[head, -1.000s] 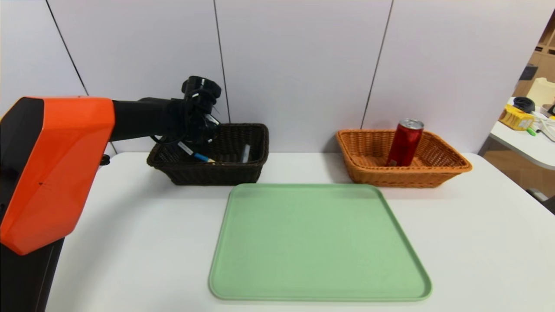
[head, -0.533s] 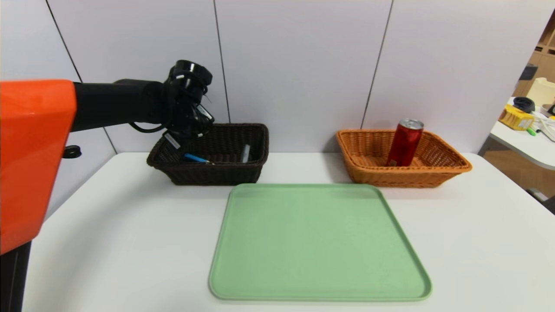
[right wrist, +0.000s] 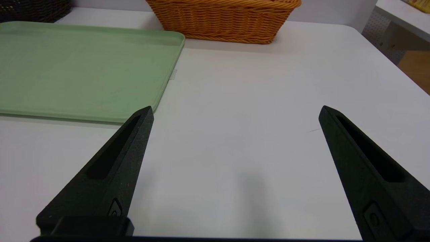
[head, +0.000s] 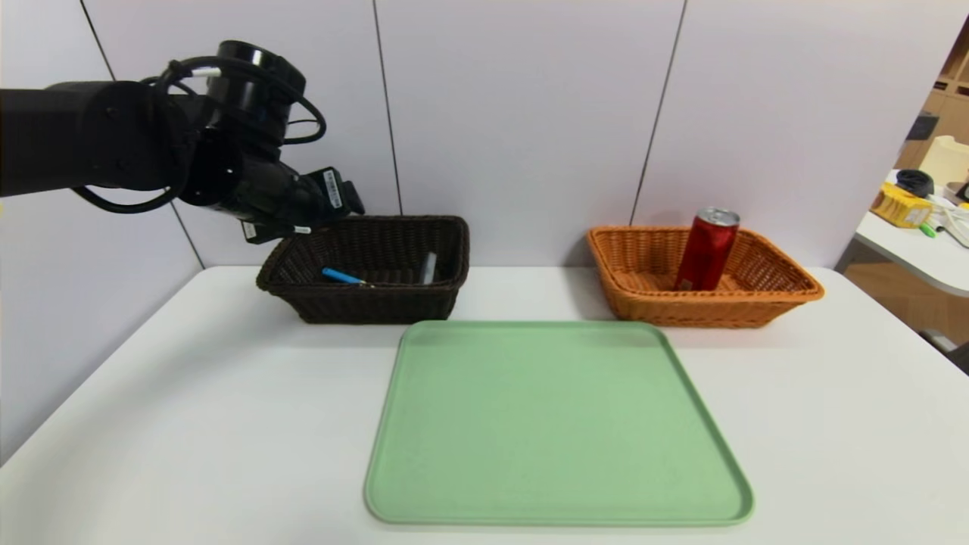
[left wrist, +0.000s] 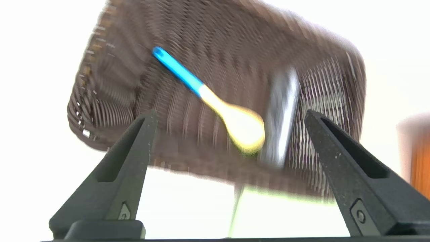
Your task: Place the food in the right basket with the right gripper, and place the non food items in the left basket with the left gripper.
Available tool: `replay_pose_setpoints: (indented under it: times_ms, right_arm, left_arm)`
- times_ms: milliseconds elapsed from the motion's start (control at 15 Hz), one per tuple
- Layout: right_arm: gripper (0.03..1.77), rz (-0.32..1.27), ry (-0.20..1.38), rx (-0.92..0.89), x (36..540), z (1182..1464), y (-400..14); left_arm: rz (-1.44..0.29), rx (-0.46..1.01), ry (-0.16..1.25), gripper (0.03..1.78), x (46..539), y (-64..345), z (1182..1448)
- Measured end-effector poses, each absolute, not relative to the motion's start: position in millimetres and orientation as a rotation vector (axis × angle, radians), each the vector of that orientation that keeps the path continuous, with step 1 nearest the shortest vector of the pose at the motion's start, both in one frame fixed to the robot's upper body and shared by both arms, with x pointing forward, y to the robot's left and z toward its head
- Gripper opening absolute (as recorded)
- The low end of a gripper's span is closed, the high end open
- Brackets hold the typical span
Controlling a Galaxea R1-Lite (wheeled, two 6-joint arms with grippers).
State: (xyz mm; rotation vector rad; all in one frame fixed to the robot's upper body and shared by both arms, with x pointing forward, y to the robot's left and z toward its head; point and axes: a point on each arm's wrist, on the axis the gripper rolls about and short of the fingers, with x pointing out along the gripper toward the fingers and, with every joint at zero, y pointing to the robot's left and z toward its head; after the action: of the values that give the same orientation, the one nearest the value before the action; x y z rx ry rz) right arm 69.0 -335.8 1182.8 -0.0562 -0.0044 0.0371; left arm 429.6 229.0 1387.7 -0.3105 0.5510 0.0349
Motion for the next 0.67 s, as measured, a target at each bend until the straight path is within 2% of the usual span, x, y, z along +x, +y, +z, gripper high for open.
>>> replay_pose_setpoints:
  times_ms: [267,667]
  right_arm:
    - [1.70,0.038,-0.004,-0.056,69,1183,-336]
    - [1.70,0.037,-0.004,-0.056,69,1183,-336]
  left_arm:
    - [-0.166,-0.065,0.569,1.63,379,242,1397]
    - [-0.267,0.149,0.467,1.67,263,280,1392]
